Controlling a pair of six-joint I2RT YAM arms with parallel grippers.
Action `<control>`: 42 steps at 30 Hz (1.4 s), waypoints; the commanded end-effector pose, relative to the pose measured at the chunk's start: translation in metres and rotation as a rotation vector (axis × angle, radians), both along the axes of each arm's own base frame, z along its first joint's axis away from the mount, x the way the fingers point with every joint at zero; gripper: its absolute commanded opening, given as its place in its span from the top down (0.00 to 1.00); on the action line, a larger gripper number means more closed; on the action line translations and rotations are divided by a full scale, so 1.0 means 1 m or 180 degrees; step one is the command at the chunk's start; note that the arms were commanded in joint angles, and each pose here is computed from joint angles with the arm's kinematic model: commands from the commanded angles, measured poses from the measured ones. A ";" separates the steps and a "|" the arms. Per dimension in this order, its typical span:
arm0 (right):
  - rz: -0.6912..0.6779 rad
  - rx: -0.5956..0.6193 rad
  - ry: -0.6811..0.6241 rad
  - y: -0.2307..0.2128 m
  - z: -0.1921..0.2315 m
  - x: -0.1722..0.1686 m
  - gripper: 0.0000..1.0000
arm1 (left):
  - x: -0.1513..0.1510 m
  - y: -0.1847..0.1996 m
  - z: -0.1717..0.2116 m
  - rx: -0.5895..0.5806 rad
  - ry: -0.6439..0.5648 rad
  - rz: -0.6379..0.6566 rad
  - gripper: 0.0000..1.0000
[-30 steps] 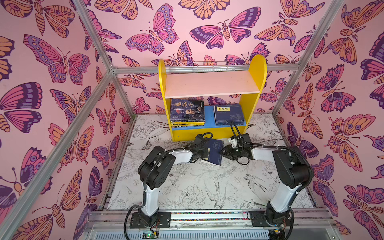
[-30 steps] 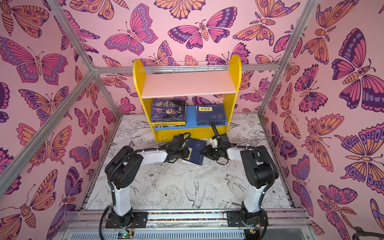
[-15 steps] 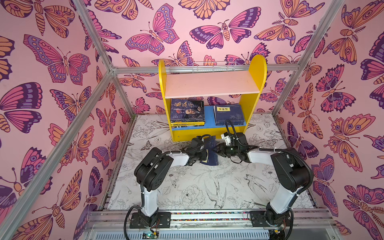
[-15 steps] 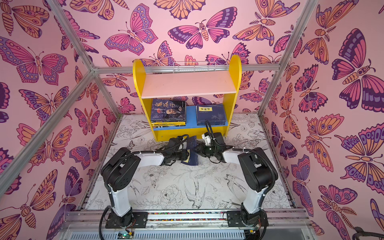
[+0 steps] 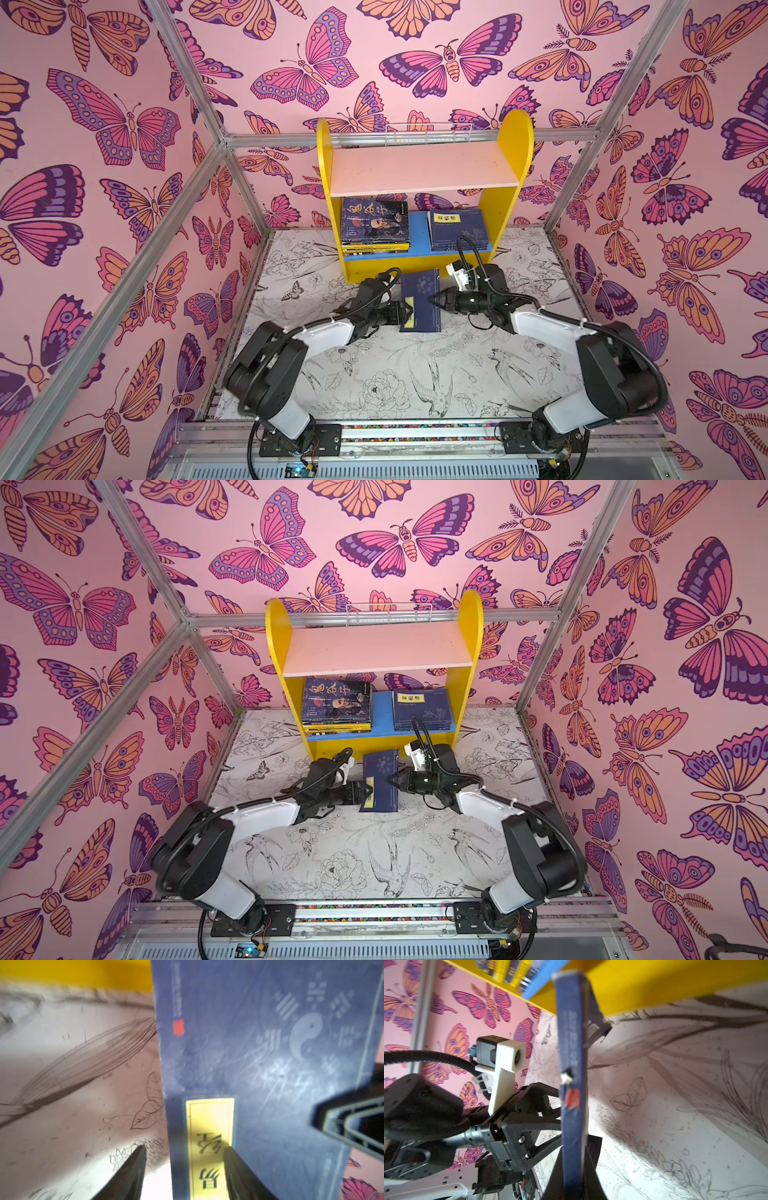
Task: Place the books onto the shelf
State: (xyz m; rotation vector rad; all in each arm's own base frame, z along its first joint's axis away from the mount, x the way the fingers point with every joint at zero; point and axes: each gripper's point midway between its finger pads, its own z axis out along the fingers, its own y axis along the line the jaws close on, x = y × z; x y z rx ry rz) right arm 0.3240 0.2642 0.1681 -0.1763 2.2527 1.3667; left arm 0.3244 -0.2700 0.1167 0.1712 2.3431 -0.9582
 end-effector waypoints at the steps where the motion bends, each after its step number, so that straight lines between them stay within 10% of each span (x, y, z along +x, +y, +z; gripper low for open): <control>1: 0.0074 0.0256 -0.0497 -0.006 0.061 0.001 1.00 | -0.016 0.002 0.054 -0.0282 -0.0264 -0.0135 0.32; 14: -0.1606 0.1436 -0.0849 -0.072 0.172 0.096 1.00 | -0.040 0.038 0.105 -0.0160 -0.0731 0.0045 0.31; 42: -0.3650 0.1956 -0.0588 -0.113 0.130 0.152 1.00 | -0.062 0.066 0.095 -0.0075 -0.0766 0.0265 0.31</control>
